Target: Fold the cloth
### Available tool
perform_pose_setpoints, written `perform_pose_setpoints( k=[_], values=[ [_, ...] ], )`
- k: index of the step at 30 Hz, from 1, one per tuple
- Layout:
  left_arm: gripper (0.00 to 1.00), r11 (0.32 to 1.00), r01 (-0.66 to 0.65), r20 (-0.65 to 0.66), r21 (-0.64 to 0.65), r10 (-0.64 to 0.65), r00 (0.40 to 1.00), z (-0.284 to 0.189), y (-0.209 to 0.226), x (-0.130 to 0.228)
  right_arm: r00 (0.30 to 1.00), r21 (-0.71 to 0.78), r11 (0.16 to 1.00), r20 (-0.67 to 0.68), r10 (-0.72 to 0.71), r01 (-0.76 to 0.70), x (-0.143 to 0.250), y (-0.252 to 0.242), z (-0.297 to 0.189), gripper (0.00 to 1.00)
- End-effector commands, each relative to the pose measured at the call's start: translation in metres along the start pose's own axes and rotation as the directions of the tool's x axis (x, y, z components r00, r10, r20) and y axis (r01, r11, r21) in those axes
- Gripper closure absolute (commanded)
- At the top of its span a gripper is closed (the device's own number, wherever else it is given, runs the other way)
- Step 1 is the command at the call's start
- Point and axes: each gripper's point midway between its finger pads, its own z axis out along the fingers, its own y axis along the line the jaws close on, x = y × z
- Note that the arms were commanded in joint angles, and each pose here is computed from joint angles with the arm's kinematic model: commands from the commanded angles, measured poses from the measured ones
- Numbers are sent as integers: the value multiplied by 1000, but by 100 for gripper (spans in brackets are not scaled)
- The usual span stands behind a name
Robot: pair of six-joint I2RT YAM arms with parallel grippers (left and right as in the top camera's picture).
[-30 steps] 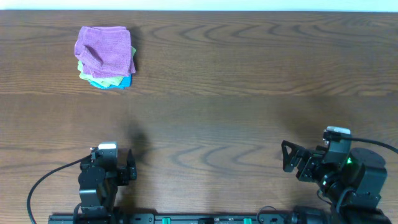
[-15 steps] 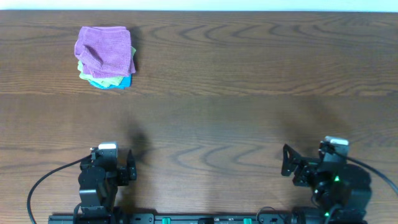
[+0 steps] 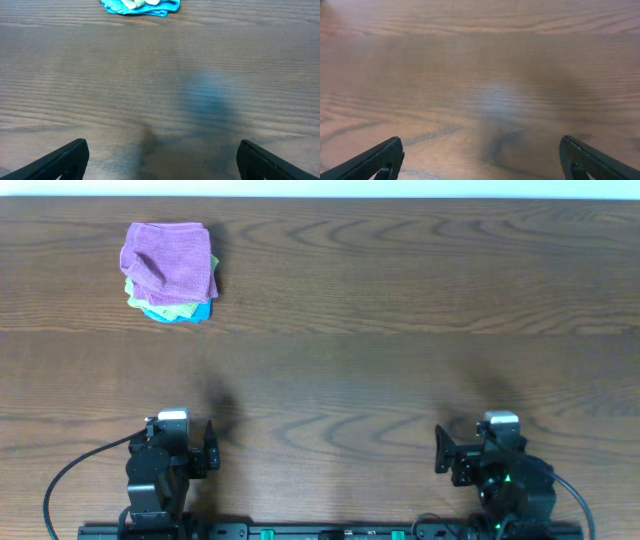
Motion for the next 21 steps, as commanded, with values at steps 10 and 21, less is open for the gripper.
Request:
perform_pose_setpoints(
  k=[10, 21],
  values=[
    [5, 1000, 13, 2, -15, -13, 1000, 1, 2, 1, 998, 4, 999, -44, -50, 50, 21, 0, 12, 1],
    [5, 1000, 13, 2, -15, -13, 1000, 1, 2, 1, 998, 8, 999, -44, -50, 50, 20, -1, 12, 1]
  ],
)
